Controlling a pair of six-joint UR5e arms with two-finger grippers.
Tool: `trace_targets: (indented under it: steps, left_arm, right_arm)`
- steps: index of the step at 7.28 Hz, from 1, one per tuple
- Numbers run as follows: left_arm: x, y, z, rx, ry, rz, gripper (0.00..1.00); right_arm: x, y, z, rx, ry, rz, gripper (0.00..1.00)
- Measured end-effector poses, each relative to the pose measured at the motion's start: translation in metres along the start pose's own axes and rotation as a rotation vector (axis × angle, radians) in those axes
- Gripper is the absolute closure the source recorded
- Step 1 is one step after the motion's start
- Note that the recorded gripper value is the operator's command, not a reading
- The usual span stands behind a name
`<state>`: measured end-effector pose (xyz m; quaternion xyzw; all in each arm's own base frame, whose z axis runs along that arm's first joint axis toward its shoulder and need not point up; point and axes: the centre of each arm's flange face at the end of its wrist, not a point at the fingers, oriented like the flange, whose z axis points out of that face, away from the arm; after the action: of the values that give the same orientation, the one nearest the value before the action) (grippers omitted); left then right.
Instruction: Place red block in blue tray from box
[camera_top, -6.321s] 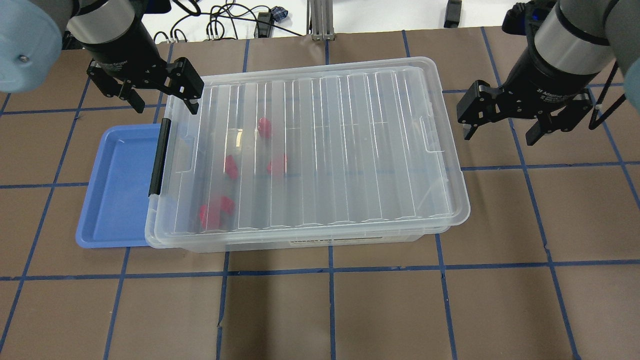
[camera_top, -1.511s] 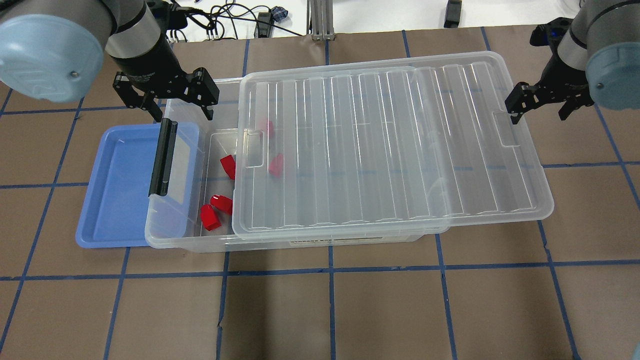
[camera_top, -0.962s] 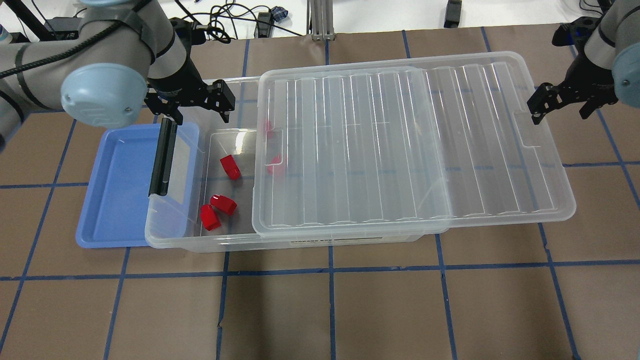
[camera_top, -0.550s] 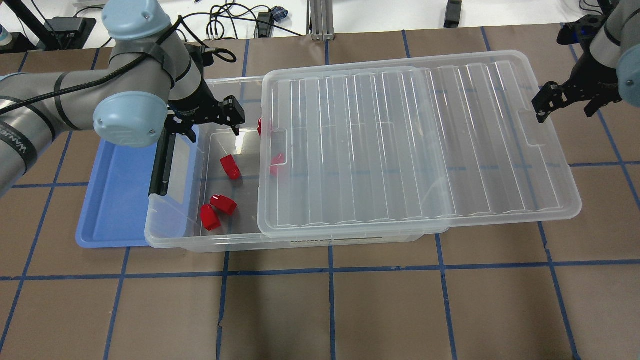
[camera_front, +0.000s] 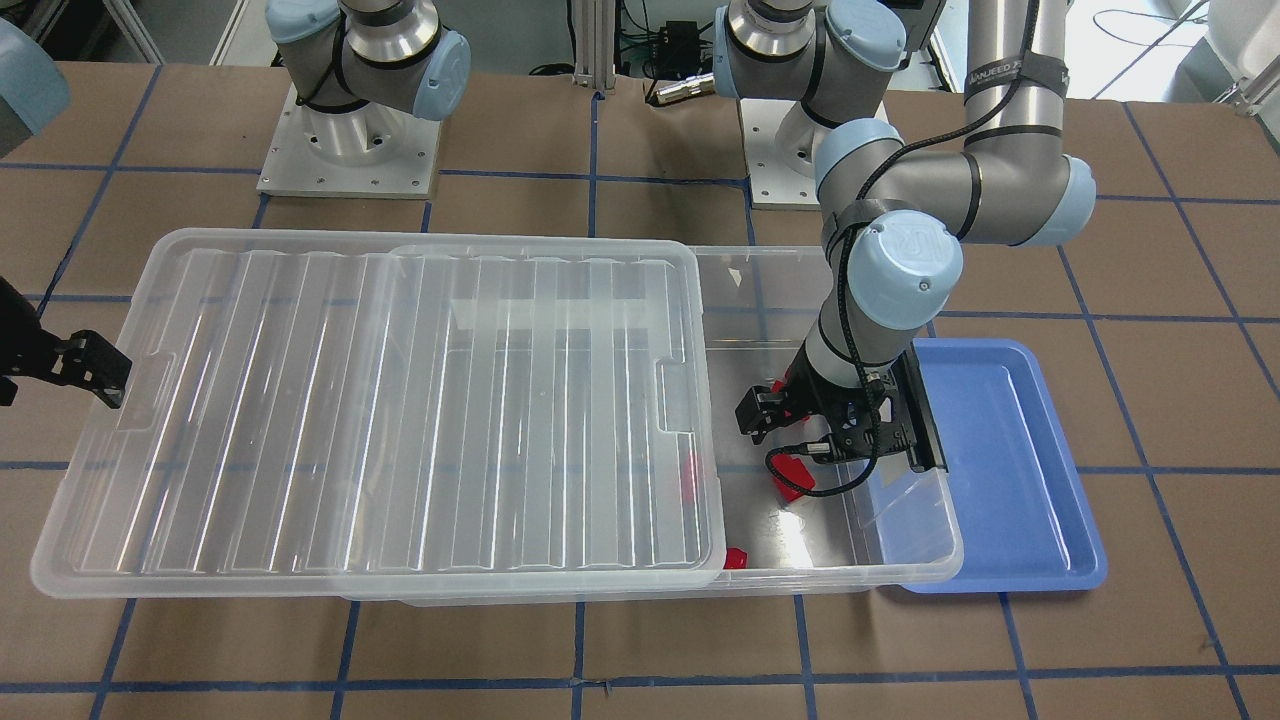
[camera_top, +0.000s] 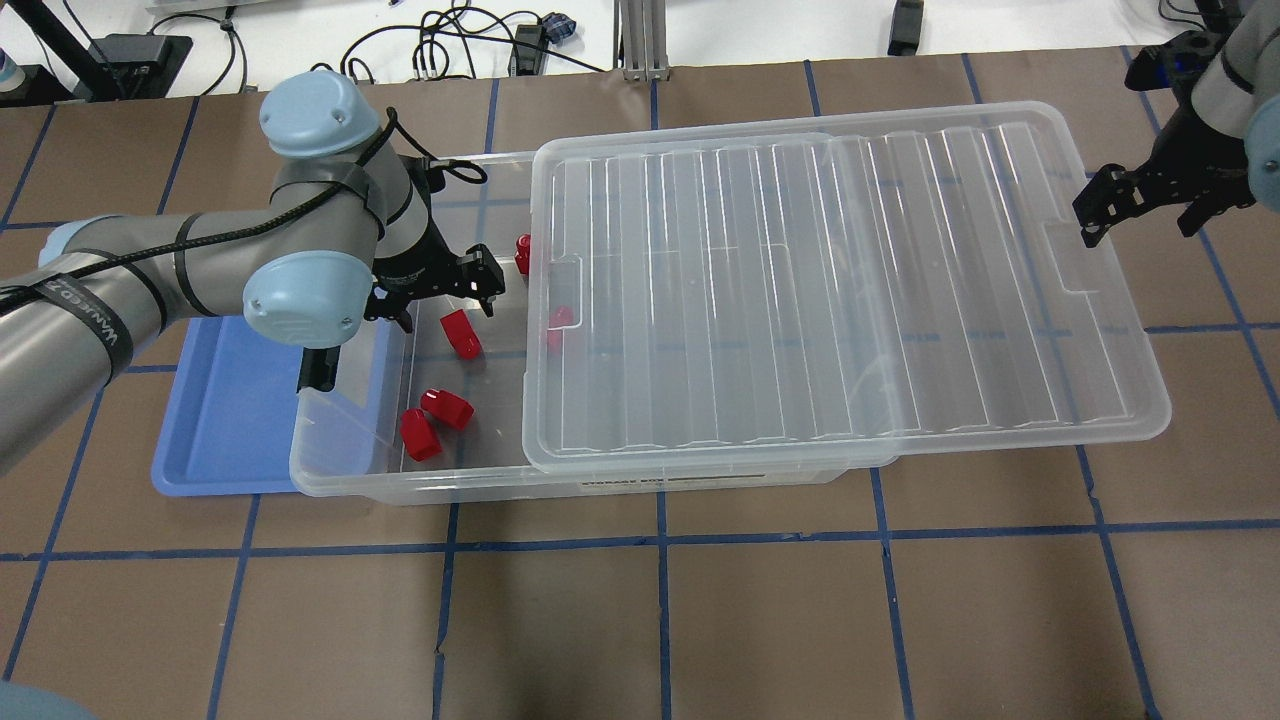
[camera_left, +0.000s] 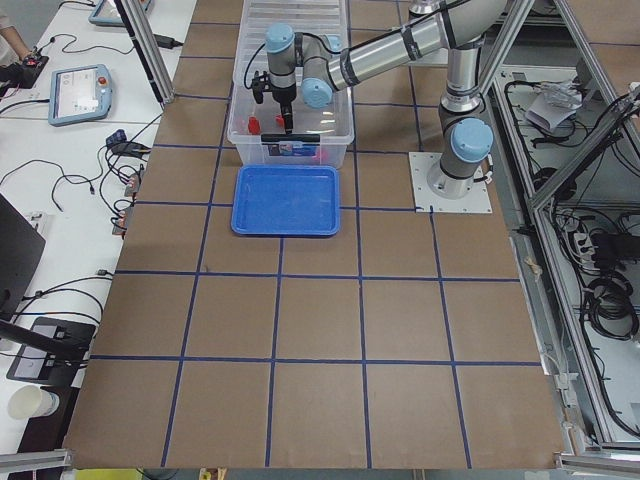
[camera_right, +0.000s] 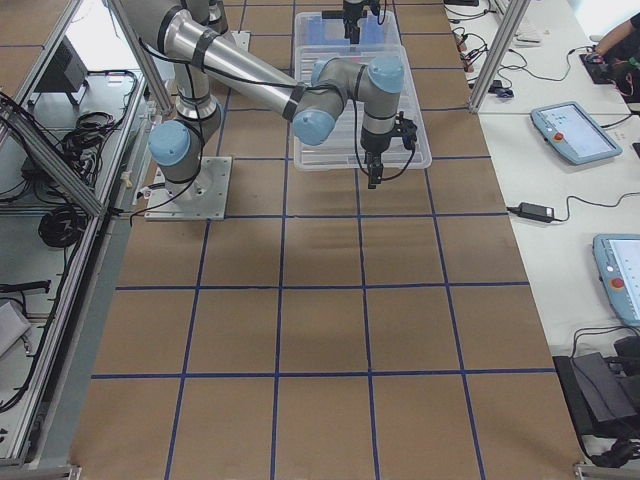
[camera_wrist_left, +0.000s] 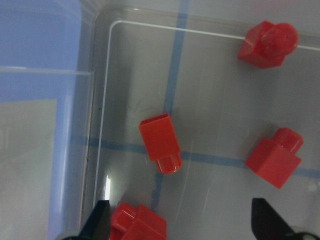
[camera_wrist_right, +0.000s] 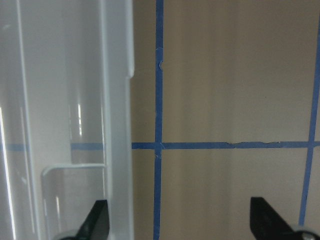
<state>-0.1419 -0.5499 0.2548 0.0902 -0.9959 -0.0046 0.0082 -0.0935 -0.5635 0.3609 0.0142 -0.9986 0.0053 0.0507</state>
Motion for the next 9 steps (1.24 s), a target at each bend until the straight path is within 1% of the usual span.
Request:
trace_targets:
  steps: [2, 3, 4, 5, 6, 7, 8, 9]
  left_arm:
    - [-0.001, -0.001, 0.028, 0.028, 0.003, -0.012, 0.0]
    - [0.0, -0.004, 0.036, 0.046, 0.004, -0.012, 0.0]
    - [0.0, -0.007, 0.041, 0.057, 0.004, -0.007, 0.0]
    - [0.0, -0.01, 0.047, 0.068, 0.004, -0.005, 0.0]
    - [0.0, -0.012, 0.053, 0.08, 0.004, -0.003, 0.0]
    - [-0.001, -0.016, 0.059, 0.091, 0.003, -0.002, 0.02]
    - [-0.002, -0.018, 0.064, 0.099, 0.001, -0.002, 0.35]
    - [-0.003, -0.019, 0.067, 0.104, -0.008, -0.001, 0.64]
  right_arm:
    - [0.001, 0.001, -0.009, 0.011, 0.004, 0.005, 0.0]
    - [0.001, 0.002, -0.022, 0.017, 0.007, 0.01, 0.0]
    - [-0.001, 0.007, -0.04, 0.019, 0.006, 0.012, 0.0]
    - [-0.004, 0.017, -0.065, 0.031, 0.008, 0.013, 0.0]
    - [-0.009, 0.03, -0.091, 0.055, 0.015, 0.014, 0.0]
    - [-0.013, 0.04, -0.107, 0.07, 0.019, 0.014, 0.0]
    - [-0.015, 0.046, -0.111, 0.065, 0.015, 0.013, 0.0]
    - [-0.017, 0.05, -0.11, 0.049, 0.006, 0.01, 0.0]
